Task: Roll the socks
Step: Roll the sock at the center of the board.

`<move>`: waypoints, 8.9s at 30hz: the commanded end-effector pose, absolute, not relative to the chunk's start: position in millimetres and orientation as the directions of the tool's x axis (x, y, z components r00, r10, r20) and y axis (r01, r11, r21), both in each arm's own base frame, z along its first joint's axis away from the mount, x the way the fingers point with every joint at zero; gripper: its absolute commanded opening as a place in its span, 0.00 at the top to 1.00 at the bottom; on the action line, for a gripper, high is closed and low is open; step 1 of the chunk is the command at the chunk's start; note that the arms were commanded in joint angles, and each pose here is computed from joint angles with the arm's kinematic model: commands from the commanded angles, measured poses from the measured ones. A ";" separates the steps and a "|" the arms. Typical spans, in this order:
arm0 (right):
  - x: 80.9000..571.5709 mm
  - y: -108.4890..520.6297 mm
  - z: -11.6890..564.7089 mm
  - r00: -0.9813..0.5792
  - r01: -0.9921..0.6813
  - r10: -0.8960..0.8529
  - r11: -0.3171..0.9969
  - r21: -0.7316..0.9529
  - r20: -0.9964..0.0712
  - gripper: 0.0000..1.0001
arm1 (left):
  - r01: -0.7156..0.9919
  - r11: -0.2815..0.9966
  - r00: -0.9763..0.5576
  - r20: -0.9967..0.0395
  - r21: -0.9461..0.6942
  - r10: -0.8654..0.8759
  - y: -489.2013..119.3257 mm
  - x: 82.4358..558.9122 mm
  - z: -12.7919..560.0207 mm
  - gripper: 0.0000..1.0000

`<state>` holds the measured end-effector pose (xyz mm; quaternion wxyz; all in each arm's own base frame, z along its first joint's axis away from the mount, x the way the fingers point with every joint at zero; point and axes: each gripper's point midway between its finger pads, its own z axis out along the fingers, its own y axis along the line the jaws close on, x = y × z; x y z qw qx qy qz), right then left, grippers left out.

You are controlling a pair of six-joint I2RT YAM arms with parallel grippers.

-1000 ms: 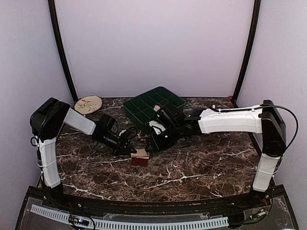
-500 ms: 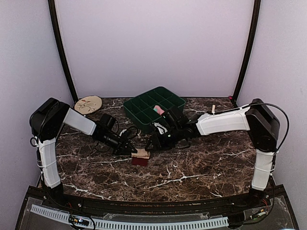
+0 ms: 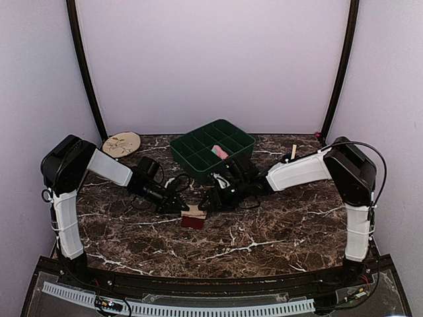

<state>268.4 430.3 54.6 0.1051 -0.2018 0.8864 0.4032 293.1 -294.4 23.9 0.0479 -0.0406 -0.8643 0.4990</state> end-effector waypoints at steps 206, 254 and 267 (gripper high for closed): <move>196.2 414.3 97.1 -0.658 -0.659 -0.130 0.576 0.483 -0.742 0.47 | -0.145 0.807 -0.985 0.010 -0.572 -0.170 -299.9 201.9 -30.6 1.00; 173.1 415.3 -12.0 -0.933 -0.361 -0.200 0.533 0.765 -0.301 0.67 | -0.131 0.828 -0.986 -0.012 -0.545 -0.164 -285.0 162.6 -77.8 1.00; 176.7 422.3 -12.5 -0.939 -0.344 -0.180 0.521 0.782 -0.293 0.89 | -0.158 0.836 -0.981 -0.014 -0.525 -0.194 -277.4 161.7 -72.5 1.00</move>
